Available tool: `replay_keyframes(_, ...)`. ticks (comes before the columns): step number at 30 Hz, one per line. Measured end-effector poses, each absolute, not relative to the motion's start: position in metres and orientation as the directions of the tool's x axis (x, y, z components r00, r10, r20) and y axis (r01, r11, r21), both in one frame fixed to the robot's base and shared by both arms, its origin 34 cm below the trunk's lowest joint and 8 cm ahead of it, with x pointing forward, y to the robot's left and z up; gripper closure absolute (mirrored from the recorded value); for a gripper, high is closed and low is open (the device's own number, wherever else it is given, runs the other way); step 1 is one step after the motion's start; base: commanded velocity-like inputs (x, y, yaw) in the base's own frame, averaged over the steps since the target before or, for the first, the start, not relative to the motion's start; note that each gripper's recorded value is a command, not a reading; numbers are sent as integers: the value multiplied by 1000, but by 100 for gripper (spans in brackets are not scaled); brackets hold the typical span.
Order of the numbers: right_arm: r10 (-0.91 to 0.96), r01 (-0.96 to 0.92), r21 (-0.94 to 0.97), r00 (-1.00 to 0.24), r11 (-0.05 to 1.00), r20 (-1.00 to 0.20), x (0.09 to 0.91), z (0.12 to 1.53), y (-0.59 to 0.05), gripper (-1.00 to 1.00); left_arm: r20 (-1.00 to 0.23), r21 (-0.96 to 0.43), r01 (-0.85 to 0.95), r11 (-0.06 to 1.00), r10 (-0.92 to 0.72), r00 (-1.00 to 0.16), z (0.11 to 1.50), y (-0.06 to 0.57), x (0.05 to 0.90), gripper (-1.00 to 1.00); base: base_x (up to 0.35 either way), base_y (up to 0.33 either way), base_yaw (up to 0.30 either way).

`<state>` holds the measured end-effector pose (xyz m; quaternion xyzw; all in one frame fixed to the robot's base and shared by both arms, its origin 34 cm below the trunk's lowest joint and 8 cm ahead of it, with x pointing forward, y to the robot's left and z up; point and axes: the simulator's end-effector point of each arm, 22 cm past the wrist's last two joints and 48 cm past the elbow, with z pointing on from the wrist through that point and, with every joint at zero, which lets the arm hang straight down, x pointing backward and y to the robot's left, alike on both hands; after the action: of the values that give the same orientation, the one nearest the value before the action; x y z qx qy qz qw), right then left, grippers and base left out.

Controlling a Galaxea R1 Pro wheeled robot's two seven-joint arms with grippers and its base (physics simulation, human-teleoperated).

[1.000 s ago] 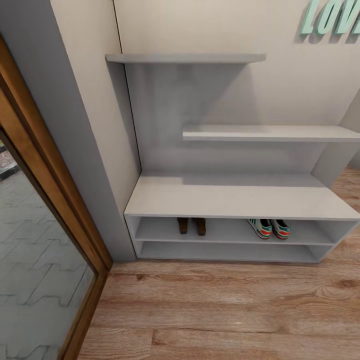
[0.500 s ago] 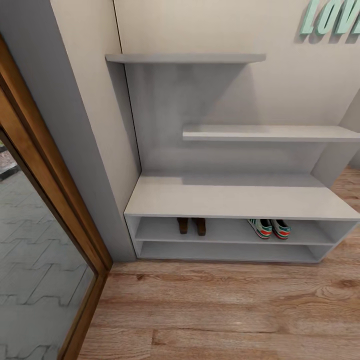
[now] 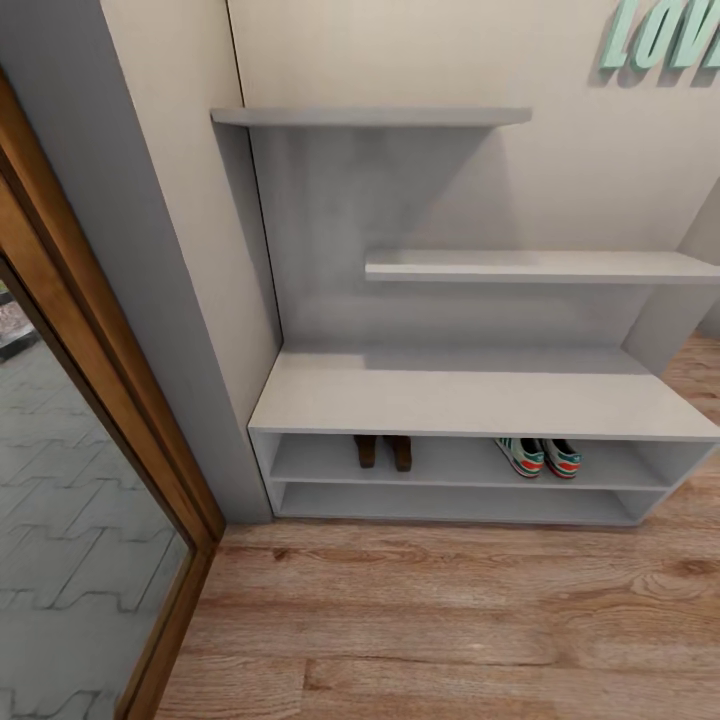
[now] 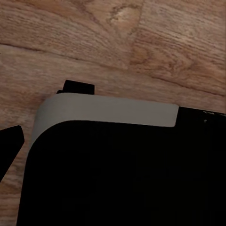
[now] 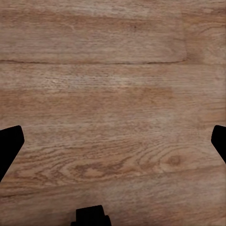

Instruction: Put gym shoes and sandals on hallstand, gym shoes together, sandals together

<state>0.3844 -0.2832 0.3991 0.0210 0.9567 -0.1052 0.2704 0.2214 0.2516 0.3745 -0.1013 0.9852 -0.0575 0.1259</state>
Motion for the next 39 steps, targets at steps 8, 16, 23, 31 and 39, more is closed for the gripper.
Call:
replay_keyframes(8,-17,97,-190,-853,977,-522,384,399,-283,-100,-237,-138,-186,973,-215,-948,375,252,222,-100,0,0,0)
replay_keyframes(16,-17,97,-190,-853,977,-522,384,399,-283,-100,-237,-138,-186,973,-215,-947,375,252,222,-100,0,0,0)
replay_keyframes(23,-17,97,-190,-853,977,-522,384,399,-283,-100,-238,-139,-185,973,-214,-947,375,252,222,-100,0,0,0)
replay_keyframes(31,-16,97,-190,-853,977,-522,384,399,-283,-100,-237,-138,-186,973,-214,-948,375,252,221,-100,0,0,0)
replay_keyframes(39,-17,97,-190,-853,977,-522,384,399,-284,-100,-237,-138,-186,973,-214,-948,375,253,221,-100,0,0,0)
